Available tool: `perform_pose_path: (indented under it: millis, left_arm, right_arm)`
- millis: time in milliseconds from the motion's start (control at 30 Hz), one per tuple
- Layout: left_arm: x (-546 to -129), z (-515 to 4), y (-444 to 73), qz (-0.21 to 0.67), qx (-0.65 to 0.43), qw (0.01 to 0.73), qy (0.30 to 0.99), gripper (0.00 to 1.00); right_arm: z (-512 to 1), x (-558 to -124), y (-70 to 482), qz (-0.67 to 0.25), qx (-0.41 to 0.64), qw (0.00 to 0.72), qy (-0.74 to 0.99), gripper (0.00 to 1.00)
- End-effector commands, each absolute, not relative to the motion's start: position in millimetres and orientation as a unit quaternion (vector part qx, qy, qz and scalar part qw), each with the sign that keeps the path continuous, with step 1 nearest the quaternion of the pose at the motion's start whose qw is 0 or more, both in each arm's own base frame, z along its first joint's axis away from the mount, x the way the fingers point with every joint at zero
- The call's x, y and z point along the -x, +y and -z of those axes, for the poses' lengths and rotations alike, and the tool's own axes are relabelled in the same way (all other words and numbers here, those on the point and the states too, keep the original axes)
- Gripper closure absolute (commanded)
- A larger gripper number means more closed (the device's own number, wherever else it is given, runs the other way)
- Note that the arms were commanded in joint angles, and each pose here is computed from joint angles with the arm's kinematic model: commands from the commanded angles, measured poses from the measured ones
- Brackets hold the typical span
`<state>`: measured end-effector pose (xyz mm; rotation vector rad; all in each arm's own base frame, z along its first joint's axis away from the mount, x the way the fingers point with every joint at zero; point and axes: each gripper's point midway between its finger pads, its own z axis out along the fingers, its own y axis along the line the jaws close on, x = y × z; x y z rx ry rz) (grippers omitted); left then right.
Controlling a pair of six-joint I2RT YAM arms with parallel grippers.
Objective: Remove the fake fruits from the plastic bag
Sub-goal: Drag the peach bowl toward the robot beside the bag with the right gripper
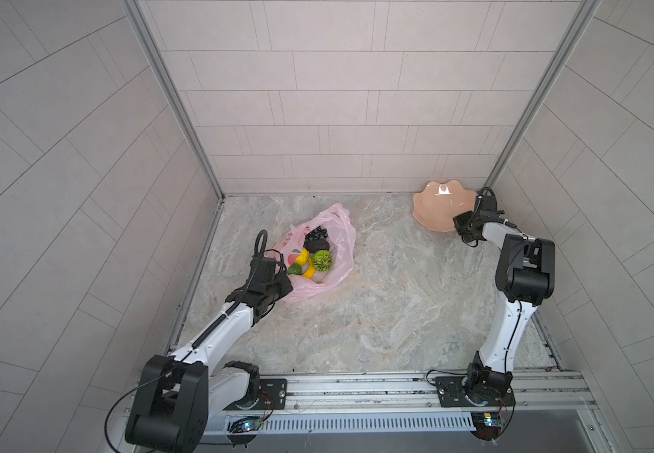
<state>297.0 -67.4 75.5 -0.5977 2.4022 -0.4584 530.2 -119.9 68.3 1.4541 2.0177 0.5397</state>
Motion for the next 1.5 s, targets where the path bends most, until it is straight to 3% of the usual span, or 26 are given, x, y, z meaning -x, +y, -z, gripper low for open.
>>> perform_pose_path:
  millis: [0, 300, 967, 1200, 1467]
  left_arm:
    - [-303.6, -83.4, -62.2, 0.166, 0.226, 0.323, 0.904, 1.0]
    - [-302.2, -84.0, -52.5, 0.163, 0.24, 0.327, 0.899, 1.0]
    - [-295.9, -91.6, -34.9, 0.127, 0.249, 0.353, 0.893, 1.0]
    - [-294.4, -91.6, -32.4, 0.122, 0.252, 0.359, 0.89, 1.0]
    - [-293.6, -94.2, -36.9, 0.116, 0.24, 0.365, 0.892, 1.0]
  right_arm:
    - [-87.6, -518.2, -102.4, -0.239, -0.53, 0.288, 0.761, 1.0]
    - [-110.5, -465.4, -33.1, -0.315, -0.428, 0.26, 0.806, 1.0]
    - [-87.4, -259.4, 73.7, -0.333, -0.224, 0.106, 0.91, 1.0]
    - [-86.5, -236.0, 107.2, -0.327, -0.162, 0.09, 0.927, 1.0]
    - [-81.2, -238.3, 134.4, -0.315, -0.126, 0.093, 0.936, 1.0]
